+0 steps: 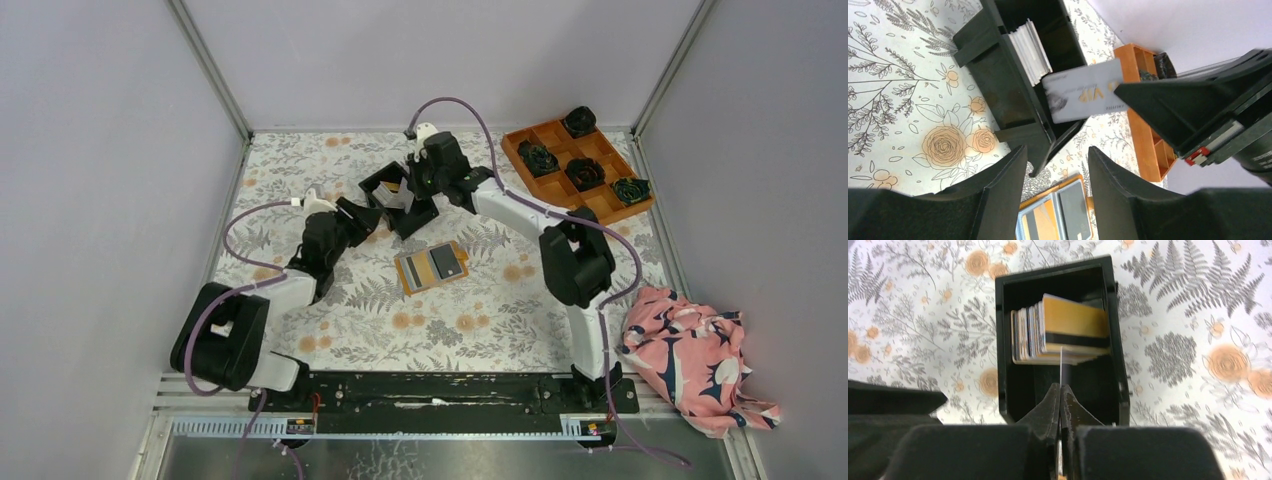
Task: Put the credit cards into the card holder
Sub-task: Pick up the credit card from the storage box.
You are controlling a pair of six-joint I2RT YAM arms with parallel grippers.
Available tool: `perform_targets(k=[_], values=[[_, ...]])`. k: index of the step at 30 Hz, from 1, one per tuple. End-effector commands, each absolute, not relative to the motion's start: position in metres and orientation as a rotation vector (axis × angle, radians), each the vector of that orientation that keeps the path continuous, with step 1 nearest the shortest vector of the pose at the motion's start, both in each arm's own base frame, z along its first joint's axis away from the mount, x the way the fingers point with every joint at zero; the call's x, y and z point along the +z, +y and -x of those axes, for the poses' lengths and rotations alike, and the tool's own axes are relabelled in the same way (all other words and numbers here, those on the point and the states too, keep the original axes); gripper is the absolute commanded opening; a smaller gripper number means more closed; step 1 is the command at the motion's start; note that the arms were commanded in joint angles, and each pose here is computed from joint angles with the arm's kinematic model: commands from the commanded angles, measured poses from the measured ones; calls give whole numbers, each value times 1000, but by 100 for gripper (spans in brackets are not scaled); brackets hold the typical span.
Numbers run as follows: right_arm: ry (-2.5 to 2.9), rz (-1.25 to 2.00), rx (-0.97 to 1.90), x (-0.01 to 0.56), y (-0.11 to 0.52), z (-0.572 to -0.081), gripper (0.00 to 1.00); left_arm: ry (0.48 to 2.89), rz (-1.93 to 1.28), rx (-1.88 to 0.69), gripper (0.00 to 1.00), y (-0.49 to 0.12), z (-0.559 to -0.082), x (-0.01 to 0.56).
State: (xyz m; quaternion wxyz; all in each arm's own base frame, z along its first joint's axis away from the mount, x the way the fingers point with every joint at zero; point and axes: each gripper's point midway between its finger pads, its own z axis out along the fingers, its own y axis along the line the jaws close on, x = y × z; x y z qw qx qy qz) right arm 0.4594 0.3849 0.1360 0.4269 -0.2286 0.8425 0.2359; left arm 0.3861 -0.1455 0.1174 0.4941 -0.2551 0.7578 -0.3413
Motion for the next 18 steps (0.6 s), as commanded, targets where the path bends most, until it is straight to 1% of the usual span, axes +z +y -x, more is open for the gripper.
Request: perform_targets(k=[1,8,11,15,18], values=[[1943,559,576,205,377,-443,0,1808,582,-801,56,-136,-375,131],[1984,603,638,215,348,-386,0,1799,390,-930,57,-159,-357,153],[2054,634,709,206,341,-357,0,1800,274,-1037,57,-177,-345,159],[2079,653,882,210,336,-310,0,1791,128,-1193,57,-199,-327,163],[2095,665,977,204,332,-285,0,1803,26,-1300,57,-214,-312,161]])
